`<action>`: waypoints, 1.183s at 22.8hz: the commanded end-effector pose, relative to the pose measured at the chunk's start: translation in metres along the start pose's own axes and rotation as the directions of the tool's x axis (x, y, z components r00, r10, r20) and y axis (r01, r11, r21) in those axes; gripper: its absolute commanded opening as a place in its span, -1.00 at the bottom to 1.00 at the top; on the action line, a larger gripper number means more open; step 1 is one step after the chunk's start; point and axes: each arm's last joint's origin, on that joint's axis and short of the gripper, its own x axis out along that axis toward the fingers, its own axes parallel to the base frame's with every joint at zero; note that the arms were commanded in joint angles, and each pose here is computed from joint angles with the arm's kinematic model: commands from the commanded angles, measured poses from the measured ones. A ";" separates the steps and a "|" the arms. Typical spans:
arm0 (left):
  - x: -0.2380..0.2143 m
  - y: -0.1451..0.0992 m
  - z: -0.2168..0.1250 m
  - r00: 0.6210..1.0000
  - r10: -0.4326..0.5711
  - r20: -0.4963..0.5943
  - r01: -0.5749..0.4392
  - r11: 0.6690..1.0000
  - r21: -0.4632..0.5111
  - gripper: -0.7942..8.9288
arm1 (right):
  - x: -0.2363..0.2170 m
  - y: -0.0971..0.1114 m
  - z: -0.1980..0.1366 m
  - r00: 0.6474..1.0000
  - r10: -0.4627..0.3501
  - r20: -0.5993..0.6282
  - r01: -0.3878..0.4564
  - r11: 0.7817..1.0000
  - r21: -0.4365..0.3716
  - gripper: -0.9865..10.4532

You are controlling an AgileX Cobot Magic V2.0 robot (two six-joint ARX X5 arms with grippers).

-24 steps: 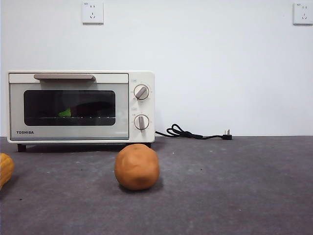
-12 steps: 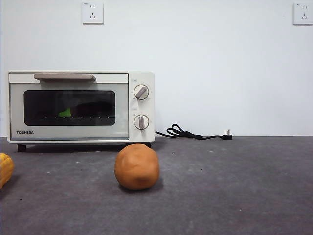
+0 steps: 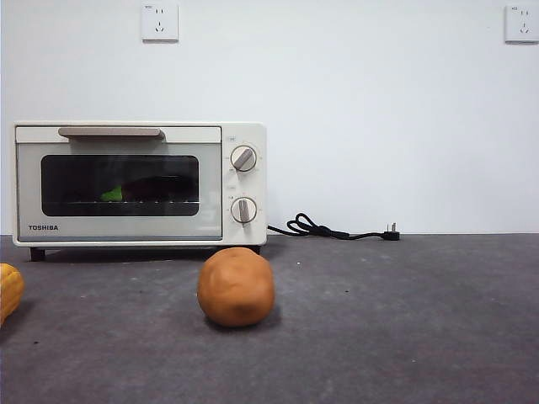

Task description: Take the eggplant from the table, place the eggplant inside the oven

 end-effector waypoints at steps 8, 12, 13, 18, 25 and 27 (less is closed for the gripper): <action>0.002 0.000 -0.003 1.000 -0.005 -0.010 0.004 0.999 -0.047 -0.84 | 0.001 0.000 -0.003 1.000 -0.008 -0.027 0.008 1.000 0.000 -0.83; 0.002 0.000 -0.003 1.000 -0.005 -0.012 0.004 0.999 -0.048 -0.84 | 0.001 0.000 -0.003 1.000 -0.010 -0.027 0.010 1.000 0.000 -0.83; 0.002 0.000 -0.003 1.000 -0.005 -0.012 0.004 0.999 -0.048 -0.84 | 0.001 0.000 -0.003 1.000 -0.010 -0.027 0.010 1.000 0.000 -0.83; 0.002 0.000 -0.003 1.000 -0.005 -0.012 0.004 0.999 -0.048 -0.84 | 0.001 0.000 -0.003 1.000 -0.010 -0.027 0.010 1.000 0.000 -0.83; 0.002 0.000 -0.003 1.000 -0.005 -0.012 0.004 0.999 -0.048 -0.84 | -0.009 -0.006 -0.006 0.990 -0.139 0.005 0.140 0.990 -0.037 -0.83; 0.002 0.000 -0.003 1.000 -0.005 -0.012 0.004 0.999 -0.048 -0.84 | -0.023 -0.003 -0.013 0.992 -0.117 0.045 0.117 0.993 -0.013 -0.83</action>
